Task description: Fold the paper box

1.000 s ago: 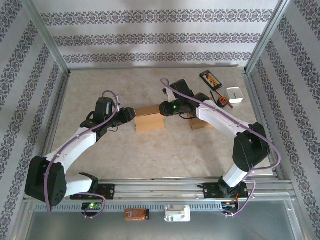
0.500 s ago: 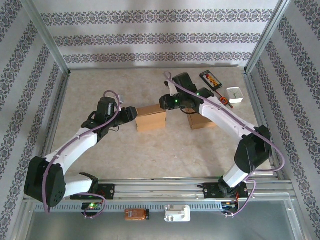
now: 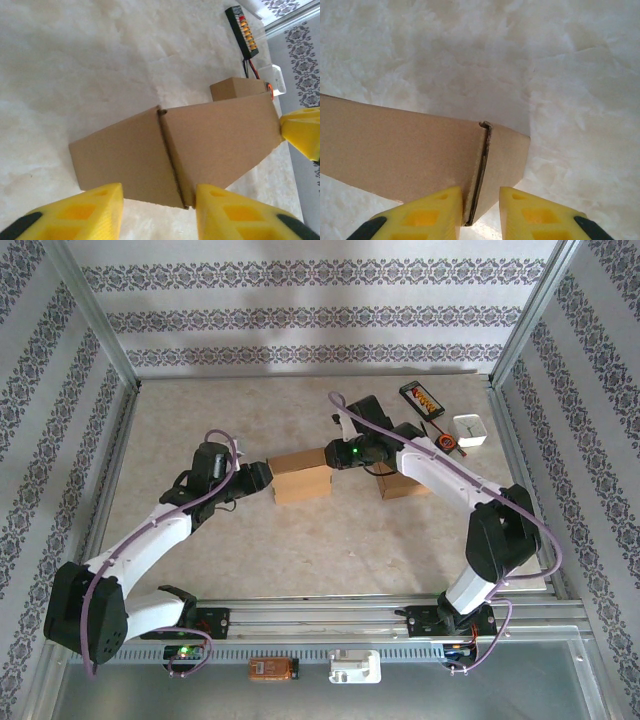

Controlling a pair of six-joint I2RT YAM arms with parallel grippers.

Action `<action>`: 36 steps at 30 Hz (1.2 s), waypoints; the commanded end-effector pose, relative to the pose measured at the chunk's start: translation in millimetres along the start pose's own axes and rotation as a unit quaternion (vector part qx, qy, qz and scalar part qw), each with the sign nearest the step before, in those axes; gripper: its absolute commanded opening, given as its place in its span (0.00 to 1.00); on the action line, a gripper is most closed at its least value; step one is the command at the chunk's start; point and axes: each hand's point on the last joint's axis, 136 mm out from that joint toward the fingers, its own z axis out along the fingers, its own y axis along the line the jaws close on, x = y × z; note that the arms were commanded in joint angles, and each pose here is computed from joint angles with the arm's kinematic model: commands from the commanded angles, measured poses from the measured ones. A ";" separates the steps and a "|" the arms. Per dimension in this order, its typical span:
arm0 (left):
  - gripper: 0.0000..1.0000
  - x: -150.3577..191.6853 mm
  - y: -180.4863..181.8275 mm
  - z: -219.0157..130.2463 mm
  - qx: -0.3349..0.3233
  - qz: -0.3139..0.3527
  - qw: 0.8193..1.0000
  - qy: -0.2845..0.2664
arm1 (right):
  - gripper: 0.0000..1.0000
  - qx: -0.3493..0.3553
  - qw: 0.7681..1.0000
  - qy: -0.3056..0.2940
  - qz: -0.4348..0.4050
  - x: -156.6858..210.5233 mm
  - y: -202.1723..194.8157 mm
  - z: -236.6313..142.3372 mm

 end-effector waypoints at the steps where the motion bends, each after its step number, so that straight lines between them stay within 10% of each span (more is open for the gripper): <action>1: 0.37 18.1 19.6 -0.1 -0.047 0.015 0.998 0.028 | 0.25 0.042 0.997 0.061 0.012 39.0 -25.0 15.4; 13: 0.40 -22.4 -24.4 4.5 0.037 -0.002 0.999 -0.032 | 0.36 -0.018 1.000 -0.018 0.006 -24.4 15.8 -18.8; 23: 0.27 16.8 0.9 14.8 0.018 -0.010 0.999 0.031 | 0.31 0.006 0.998 0.061 0.017 31.0 -3.0 20.5; 36: 0.21 64.6 -33.4 -28.5 0.102 0.019 0.991 0.087 | 0.26 0.006 0.999 0.040 -0.012 87.4 22.2 -23.0</action>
